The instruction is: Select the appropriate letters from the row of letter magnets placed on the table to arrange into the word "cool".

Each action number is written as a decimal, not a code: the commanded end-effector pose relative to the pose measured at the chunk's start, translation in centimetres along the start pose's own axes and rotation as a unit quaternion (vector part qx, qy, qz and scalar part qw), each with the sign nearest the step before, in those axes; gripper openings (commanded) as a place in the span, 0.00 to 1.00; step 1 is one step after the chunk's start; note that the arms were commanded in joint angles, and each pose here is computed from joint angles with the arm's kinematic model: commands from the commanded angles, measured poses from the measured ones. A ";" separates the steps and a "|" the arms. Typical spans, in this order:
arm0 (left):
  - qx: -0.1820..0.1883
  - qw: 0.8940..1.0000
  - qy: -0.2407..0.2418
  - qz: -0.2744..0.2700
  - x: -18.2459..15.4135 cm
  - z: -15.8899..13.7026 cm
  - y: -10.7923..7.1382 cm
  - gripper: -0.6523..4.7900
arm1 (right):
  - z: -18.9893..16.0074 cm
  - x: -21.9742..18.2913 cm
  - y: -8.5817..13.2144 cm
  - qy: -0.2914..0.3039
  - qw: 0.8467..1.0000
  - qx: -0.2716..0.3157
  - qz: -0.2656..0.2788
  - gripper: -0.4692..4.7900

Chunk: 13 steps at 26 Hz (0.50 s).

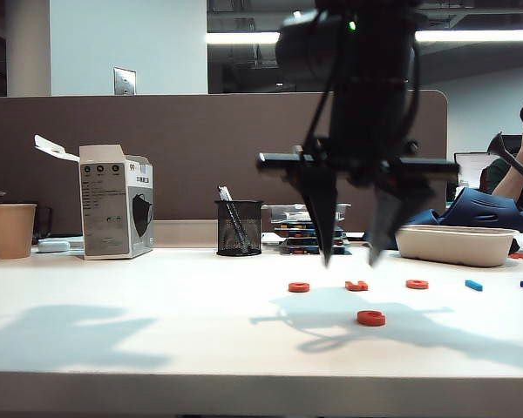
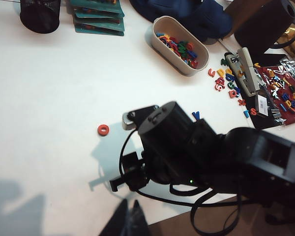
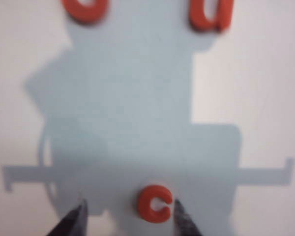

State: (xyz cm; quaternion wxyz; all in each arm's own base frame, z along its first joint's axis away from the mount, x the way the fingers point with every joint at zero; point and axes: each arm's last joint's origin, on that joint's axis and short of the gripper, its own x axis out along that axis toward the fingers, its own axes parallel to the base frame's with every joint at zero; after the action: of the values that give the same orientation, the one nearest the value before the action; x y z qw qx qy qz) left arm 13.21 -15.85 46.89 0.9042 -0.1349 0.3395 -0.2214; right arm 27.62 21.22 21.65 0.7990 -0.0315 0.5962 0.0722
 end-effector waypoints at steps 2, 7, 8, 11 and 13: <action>-0.002 1.000 -0.005 -0.002 -0.2 0.1 0.0 0.11 | 2.0 -1.8 0.4 -0.059 0.997 -0.053 0.024 0.08; -0.002 1.000 -0.005 -0.002 -0.2 0.1 0.0 0.11 | 4.3 -2.0 -1.1 -0.088 0.990 -0.036 0.107 0.08; -0.002 1.000 -0.005 -0.002 -0.2 0.1 0.0 0.11 | 4.7 -1.9 -1.5 -0.089 0.988 -0.030 0.126 0.08; -0.002 1.000 -0.005 -0.002 -0.2 0.1 0.0 0.11 | 6.2 -0.8 -3.7 -0.092 0.982 0.004 0.166 0.08; -0.002 1.000 -0.005 -0.002 -0.2 0.1 0.0 0.11 | 6.7 0.2 -4.6 -0.073 0.977 0.021 0.202 0.08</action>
State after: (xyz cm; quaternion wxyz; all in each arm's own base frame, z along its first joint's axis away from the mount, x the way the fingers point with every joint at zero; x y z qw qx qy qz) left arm 13.22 -15.86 46.88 0.9041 -0.1346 0.3398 -0.2213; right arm 34.51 17.50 23.37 0.8222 0.0879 0.5279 0.1936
